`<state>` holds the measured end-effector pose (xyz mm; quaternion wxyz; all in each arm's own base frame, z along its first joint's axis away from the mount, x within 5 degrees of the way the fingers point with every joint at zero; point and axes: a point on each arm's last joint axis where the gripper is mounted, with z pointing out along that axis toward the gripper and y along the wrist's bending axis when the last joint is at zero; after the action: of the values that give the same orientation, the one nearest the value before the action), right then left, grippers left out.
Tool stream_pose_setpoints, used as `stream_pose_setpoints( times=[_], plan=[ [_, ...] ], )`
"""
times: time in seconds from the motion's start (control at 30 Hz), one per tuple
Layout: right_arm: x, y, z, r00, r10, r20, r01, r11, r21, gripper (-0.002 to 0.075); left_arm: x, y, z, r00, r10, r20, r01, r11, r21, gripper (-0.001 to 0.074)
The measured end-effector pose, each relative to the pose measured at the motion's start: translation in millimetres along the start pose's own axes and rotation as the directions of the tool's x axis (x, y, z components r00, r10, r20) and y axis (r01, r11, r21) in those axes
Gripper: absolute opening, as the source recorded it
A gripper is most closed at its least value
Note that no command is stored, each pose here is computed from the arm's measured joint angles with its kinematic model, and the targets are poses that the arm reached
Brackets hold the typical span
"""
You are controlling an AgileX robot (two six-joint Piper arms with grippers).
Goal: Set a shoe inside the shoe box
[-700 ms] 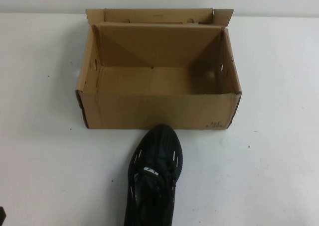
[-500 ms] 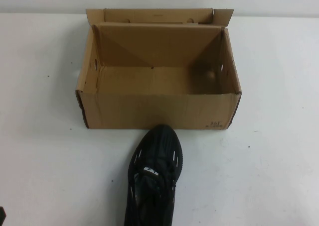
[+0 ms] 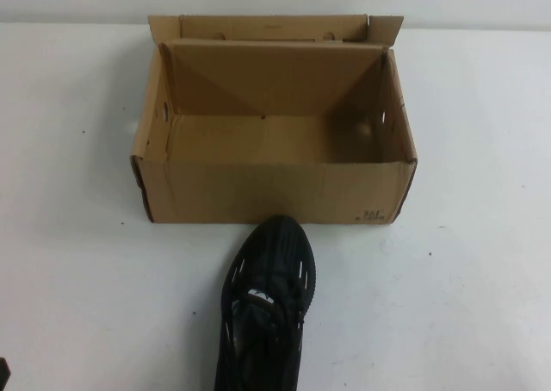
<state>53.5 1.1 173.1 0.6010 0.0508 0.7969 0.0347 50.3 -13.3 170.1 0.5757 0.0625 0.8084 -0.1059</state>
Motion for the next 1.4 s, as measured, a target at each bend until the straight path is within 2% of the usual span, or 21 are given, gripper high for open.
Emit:
stream_pose_setpoints(
  times=[0.43,1.13,1.3,1.4],
  plan=[
    [0.0,0.0,0.0,1.0,0.0,0.0,0.0,1.0,0.0,-0.0017,-0.3,2.3,0.0,0.998,0.067,0.002,-0.066,0.997,-0.025,-0.0001],
    [-4.5,0.1,-0.1,0.999,0.005,0.049,-0.004,1.0,-0.002,-0.0017,-3.2,1.9,-0.1,0.997,0.071,0.034,-0.07,0.997,-0.023,-0.0001],
    [-7.2,0.2,-0.3,0.997,0.007,0.079,-0.007,1.0,-0.002,-0.0017,-9.3,0.8,-0.3,0.992,0.072,0.105,-0.071,0.997,-0.016,-0.0001],
    [-14.5,0.1,-1.1,0.987,0.009,0.16,-0.008,1.0,-0.003,-0.0017,-18.2,-0.7,-1.7,0.976,0.072,0.203,-0.072,0.997,-0.006,-0.0001]
  ],
)
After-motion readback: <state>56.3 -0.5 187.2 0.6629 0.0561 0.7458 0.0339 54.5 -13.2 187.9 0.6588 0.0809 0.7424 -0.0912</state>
